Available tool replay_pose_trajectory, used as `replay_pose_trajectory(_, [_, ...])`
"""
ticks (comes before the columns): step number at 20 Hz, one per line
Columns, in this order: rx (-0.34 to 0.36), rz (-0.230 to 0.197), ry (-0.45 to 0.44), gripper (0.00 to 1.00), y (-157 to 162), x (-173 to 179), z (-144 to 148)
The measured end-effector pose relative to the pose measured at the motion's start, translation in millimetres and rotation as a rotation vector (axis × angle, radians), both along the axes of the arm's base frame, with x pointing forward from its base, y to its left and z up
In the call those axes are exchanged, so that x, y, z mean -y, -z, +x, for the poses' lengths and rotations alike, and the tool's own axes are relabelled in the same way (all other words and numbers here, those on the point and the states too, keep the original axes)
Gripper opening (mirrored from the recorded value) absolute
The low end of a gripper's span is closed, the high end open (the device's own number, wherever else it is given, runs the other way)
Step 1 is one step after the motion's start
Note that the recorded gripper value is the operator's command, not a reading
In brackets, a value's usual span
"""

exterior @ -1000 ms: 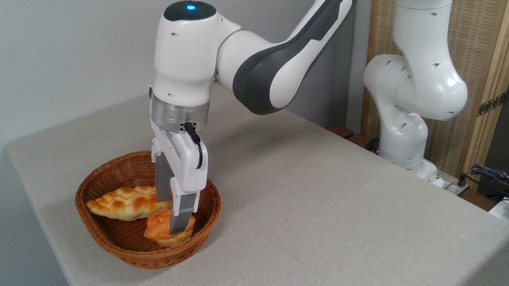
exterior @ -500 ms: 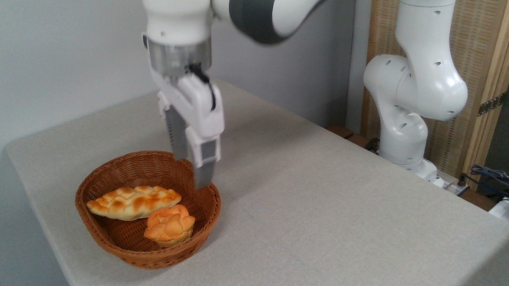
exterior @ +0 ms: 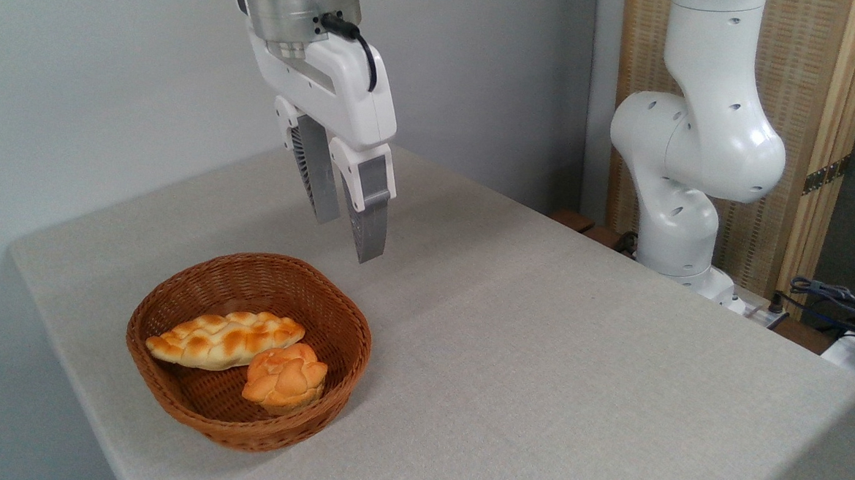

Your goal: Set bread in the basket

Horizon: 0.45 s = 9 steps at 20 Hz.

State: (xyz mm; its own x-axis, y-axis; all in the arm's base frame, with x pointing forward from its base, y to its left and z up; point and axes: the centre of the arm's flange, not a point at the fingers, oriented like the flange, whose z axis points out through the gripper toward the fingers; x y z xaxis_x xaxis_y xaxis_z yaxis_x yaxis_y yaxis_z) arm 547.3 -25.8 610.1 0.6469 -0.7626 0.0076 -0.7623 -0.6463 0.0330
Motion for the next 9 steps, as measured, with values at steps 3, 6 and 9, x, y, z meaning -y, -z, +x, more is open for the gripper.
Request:
replay_pose_trajectory(3, [-0.003,0.0,0.0,1.0,1.3,0.0,0.6])
replay_pose_trajectory(6, [-0.006,0.0,0.0,1.0,3.1,-0.1,1.5])
replay_pose_trajectory(9, [-0.007,0.0,-0.001,1.0,3.4,-0.2,1.8])
